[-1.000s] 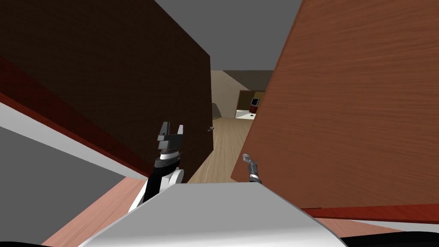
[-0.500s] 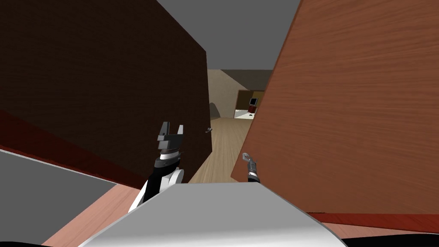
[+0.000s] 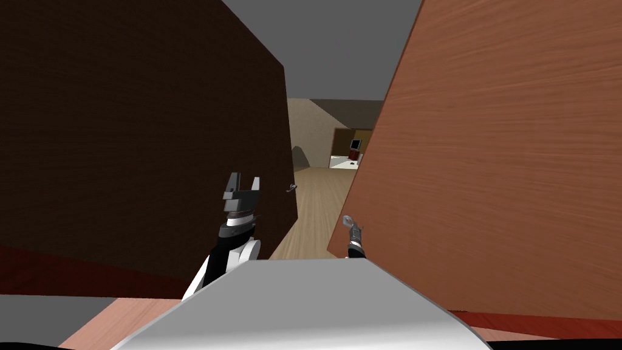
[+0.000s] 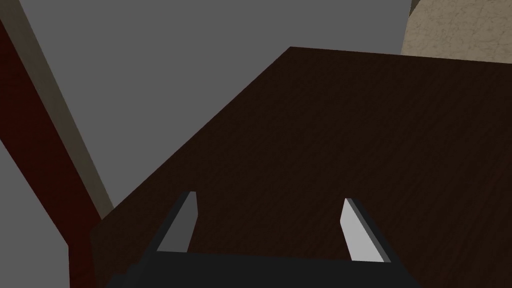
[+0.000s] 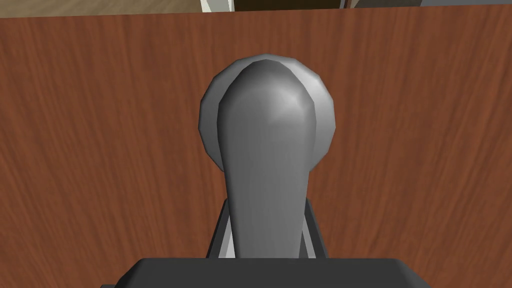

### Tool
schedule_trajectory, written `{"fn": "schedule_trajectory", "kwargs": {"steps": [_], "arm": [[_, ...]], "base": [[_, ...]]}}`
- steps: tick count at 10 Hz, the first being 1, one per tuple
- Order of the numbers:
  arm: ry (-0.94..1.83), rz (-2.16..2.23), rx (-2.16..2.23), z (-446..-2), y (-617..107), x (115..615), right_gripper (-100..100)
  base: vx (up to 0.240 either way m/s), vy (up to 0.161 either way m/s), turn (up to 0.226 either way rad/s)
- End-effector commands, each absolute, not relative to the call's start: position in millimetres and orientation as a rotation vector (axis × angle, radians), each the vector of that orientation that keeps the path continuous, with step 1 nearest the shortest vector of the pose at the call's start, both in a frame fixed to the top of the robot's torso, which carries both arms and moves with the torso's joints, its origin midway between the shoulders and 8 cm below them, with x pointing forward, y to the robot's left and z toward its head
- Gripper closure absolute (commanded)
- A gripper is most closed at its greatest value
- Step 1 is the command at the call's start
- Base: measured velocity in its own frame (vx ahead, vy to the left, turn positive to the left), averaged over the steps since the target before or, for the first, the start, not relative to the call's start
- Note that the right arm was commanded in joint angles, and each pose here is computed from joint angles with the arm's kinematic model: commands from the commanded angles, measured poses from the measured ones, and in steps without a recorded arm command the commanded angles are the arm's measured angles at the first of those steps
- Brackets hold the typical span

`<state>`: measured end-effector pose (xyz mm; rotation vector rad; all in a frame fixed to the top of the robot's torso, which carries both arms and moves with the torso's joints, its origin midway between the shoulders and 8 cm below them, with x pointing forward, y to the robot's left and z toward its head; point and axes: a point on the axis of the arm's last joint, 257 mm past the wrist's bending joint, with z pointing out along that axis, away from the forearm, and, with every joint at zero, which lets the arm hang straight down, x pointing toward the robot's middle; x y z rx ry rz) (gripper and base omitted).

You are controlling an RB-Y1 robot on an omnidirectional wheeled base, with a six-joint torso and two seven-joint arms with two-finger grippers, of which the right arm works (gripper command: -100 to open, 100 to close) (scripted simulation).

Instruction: Push the door open

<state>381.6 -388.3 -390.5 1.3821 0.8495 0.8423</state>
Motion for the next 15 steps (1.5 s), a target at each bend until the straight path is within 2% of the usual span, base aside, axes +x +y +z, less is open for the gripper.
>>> {"fn": "schedule_trajectory", "kwargs": {"steps": [1, 5, 9, 12, 15], "arm": [[0.821, 0.818, 1.383, -386.5, -392.9, 384.3, 100], [0.804, 0.794, 1.416, -392.6, -388.1, 385.3, 100], [0.766, 0.717, 1.384, -380.8, -436.3, 369.9, 100], [0.74, 0.679, 1.378, -376.0, -457.7, 359.9, 100], [0.714, 0.648, 1.377, -372.5, -474.0, 350.5, 100]], "base": [[0.2, -0.012, -0.105], [0.153, -0.022, -0.056], [0.168, -0.061, -0.013], [0.19, -0.118, -0.03], [0.089, -0.033, -0.043]]}}
